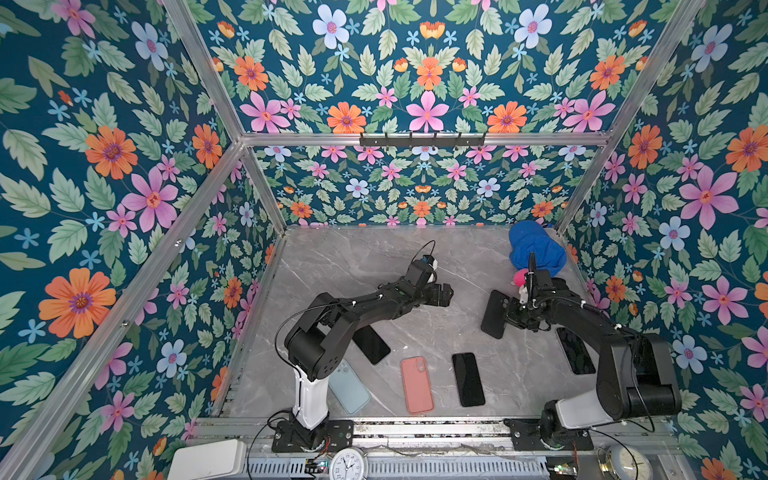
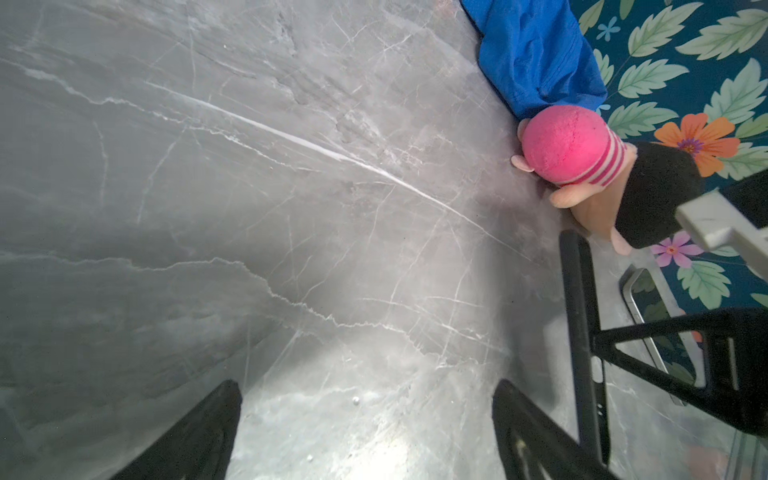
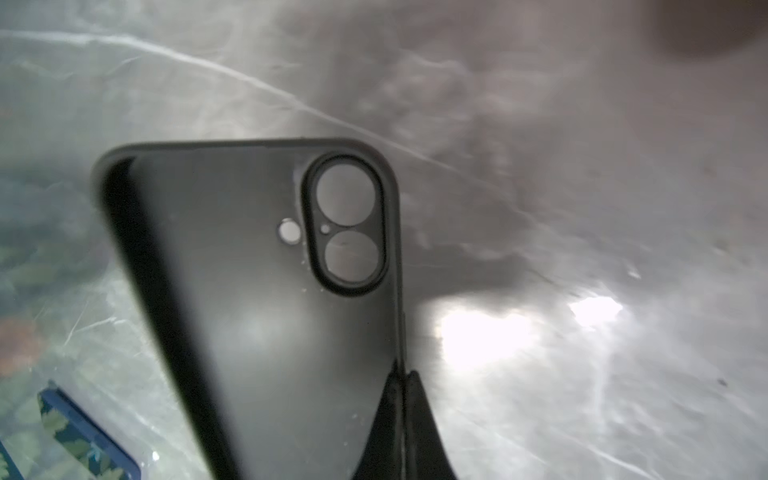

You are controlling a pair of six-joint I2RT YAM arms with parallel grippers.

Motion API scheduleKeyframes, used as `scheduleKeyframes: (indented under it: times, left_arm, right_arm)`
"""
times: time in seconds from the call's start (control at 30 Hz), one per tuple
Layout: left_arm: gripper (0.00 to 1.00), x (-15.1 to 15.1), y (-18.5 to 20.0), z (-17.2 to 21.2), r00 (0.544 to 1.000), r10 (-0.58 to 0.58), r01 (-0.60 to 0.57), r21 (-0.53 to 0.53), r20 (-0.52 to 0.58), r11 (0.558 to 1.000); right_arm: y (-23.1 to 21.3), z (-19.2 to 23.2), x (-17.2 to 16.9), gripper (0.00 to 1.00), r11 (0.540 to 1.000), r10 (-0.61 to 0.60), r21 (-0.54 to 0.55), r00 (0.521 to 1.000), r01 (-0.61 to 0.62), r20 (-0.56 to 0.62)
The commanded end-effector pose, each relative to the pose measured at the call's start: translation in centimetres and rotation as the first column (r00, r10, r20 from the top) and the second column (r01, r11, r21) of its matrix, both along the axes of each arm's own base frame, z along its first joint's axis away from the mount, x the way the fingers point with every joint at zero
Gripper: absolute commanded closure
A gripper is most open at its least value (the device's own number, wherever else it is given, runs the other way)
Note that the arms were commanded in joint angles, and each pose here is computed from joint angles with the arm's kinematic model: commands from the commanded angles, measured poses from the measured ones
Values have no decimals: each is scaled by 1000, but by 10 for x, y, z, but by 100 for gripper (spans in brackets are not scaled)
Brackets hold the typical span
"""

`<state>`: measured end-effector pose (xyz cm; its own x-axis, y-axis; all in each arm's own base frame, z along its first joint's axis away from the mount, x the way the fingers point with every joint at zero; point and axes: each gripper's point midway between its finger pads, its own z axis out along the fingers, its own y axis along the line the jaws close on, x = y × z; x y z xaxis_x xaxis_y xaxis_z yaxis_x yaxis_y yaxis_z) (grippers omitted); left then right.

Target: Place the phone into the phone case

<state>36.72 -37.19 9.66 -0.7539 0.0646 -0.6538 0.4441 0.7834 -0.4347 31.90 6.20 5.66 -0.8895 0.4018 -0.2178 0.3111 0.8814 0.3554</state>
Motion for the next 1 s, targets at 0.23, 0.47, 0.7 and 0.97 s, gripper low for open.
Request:
scheduleKeyframes:
  times: [0.23,0.47,0.7,0.97]
  left_arm:
    - [4,-9,12,3,1000,14,-14,-16,-6,1000]
    - [4,-13,18,-1,1000,22,-22,-15,-18,1000]
    - [4,-14,19,-5,1000,12,-13,-11,-20,1000]
    - [4,-16,10,2,999,-24,23,-42,-23,999]
  right_arm:
    - [66,-14,33,100,948,315,-35,947,-318,-69]
    - [93,-32,42,96,914,397,-43,910,-404,-121]
    - [92,-31,44,87,920,381,-49,916,-389,-123]
    - [74,8,22,71,938,325,-100,942,-332,-80]
